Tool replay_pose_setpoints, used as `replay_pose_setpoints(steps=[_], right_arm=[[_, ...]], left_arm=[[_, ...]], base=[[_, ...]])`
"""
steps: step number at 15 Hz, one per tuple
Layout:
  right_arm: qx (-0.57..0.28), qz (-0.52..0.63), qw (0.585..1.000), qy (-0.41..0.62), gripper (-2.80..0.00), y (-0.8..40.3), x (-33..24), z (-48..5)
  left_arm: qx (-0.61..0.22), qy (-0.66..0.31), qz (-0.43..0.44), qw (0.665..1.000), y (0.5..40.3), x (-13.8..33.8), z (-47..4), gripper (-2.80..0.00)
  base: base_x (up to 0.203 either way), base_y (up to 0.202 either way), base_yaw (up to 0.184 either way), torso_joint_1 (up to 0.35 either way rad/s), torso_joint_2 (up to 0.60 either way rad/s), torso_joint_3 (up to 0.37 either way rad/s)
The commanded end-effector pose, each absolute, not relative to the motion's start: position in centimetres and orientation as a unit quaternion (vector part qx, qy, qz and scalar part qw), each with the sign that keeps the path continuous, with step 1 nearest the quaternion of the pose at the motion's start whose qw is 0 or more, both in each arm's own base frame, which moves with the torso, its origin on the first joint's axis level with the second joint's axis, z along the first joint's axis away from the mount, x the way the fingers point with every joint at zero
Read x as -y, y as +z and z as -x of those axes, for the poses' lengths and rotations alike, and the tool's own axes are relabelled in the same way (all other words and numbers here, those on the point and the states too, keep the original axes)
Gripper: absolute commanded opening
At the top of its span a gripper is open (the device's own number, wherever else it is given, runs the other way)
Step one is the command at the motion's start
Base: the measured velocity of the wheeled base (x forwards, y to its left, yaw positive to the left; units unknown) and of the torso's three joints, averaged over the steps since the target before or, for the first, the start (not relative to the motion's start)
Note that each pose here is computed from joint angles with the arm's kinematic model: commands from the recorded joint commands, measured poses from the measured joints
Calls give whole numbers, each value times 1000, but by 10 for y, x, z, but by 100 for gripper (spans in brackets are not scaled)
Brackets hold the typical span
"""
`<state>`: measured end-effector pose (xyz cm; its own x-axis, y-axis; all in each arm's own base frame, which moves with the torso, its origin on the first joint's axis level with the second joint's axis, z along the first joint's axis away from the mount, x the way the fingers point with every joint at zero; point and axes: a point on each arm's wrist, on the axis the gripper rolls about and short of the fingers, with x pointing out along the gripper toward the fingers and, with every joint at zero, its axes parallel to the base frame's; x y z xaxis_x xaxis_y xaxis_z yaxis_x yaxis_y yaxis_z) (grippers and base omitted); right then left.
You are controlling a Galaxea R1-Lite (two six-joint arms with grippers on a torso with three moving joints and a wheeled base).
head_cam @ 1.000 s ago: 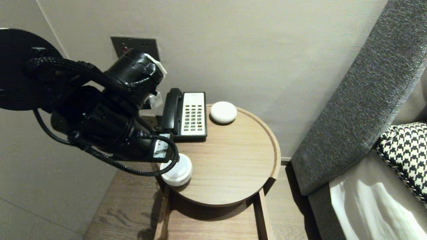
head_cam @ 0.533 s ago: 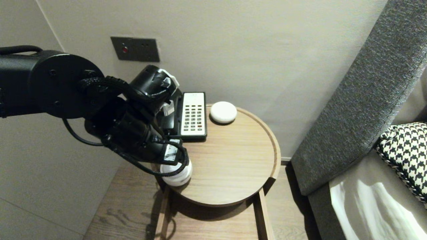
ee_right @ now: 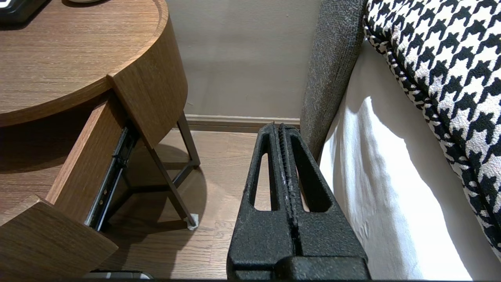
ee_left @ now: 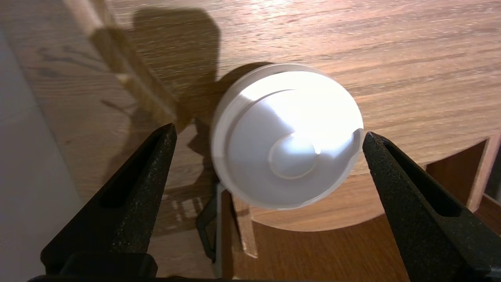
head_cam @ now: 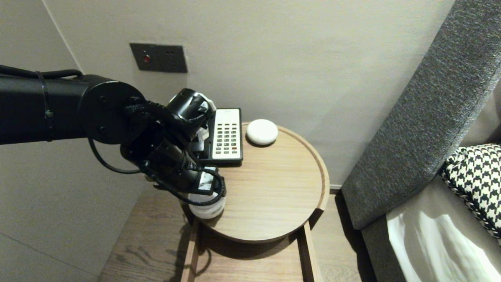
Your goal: Put the remote controls on the table in the drawer one by one
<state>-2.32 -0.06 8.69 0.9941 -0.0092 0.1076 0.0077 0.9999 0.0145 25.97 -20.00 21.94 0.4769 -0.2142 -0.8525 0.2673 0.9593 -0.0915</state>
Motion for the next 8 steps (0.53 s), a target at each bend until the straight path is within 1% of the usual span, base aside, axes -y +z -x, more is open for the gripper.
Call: replay_pose_setpoints(steps=[1, 8], right_arm=[[34, -7, 999, -4, -280, 76, 1, 20], [34, -7, 999, -4, -280, 76, 1, 20]], left_arm=[[-495, -141, -26, 857, 218, 202, -261, 0], [-499, -140, -28, 855, 215, 203, -263, 0]], base=[[0, 0, 0, 0, 0, 0], [0, 0, 0, 0, 0, 0]])
